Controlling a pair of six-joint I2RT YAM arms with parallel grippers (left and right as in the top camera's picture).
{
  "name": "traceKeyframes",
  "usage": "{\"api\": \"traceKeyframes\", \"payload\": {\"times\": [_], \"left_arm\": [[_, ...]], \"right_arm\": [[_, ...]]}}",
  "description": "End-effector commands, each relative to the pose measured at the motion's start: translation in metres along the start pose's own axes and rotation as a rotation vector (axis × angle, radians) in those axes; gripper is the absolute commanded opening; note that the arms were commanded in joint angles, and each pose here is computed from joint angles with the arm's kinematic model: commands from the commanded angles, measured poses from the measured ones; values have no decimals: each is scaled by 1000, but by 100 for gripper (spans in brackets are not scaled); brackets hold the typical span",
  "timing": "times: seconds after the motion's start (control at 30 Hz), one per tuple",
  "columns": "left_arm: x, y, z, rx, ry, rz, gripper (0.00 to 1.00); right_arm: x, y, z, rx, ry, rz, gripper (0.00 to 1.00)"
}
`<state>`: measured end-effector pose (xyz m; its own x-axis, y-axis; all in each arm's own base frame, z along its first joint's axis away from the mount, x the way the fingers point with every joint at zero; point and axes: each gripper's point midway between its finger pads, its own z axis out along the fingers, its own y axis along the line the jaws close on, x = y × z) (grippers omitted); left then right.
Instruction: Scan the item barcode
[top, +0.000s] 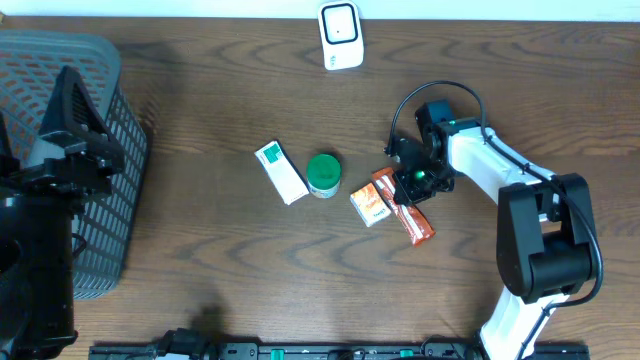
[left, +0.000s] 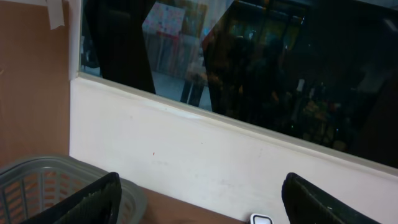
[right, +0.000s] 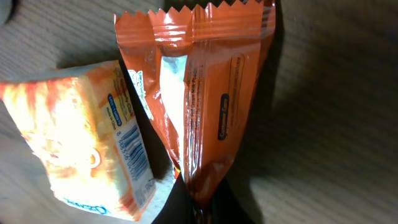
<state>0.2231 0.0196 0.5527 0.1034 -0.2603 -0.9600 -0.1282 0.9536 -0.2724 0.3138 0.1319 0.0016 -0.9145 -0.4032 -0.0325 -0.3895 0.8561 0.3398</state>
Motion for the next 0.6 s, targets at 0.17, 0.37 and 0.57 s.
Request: {"api": "traceKeyframes", "payload": {"times": [0.17, 0.37, 0.57], "left_arm": [[-1, 2, -1, -7, -5, -13, 83], [-1, 2, -1, -7, -5, -13, 83], [-1, 2, -1, -7, -5, -13, 83]], "right_arm": [[-39, 3, -60, -83, -112, 277, 1], [-57, -2, -121, -92, -289, 483, 1], [-62, 11, -186, -147, -487, 672, 2]]}}
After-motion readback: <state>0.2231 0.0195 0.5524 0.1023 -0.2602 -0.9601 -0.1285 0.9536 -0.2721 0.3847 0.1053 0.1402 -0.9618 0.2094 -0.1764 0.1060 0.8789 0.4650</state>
